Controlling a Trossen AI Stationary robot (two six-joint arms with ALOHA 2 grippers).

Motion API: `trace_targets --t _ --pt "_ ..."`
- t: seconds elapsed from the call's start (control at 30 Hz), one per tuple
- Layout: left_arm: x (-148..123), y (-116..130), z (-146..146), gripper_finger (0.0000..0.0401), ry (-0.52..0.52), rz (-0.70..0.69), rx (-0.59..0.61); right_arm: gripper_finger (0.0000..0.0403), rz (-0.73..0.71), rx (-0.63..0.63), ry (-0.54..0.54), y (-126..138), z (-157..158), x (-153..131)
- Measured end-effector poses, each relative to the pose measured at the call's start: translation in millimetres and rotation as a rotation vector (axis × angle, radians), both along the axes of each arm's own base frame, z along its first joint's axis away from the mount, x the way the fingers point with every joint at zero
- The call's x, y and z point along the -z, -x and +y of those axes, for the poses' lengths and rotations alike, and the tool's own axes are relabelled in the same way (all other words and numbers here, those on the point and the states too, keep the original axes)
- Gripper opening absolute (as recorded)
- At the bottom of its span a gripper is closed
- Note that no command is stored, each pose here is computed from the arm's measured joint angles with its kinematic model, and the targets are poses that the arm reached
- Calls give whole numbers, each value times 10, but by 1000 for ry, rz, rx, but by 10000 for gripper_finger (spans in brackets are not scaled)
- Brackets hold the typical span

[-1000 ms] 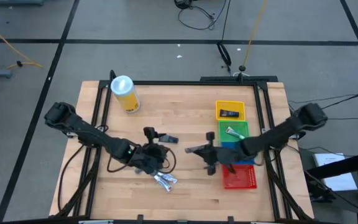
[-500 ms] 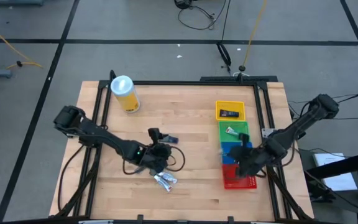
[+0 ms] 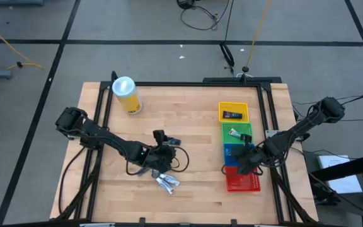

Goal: Pick & Place Travel size toiletries
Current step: Put the black hair comb into the blue bin, then put the blue shave cream into the red bin

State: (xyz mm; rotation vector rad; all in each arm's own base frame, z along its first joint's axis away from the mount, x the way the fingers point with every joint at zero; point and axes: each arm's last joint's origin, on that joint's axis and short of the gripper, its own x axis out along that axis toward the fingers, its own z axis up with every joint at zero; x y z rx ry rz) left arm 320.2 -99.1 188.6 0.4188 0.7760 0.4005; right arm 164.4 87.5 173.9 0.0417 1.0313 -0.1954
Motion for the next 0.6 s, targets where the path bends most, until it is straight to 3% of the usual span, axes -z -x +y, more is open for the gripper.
trace_targets --t 0.3,0.47,0.6 --pt "-1 -2 -1 287 1 -1 2 101 9 50 -10 40 -73 -29" --pt "-19 -38 38 287 -14 -12 11 128 -132 27 -84 -26 -35 -249" --pt "-52 -99 97 287 30 -75 -13 123 -326 -85 -107 -160 41 -419"
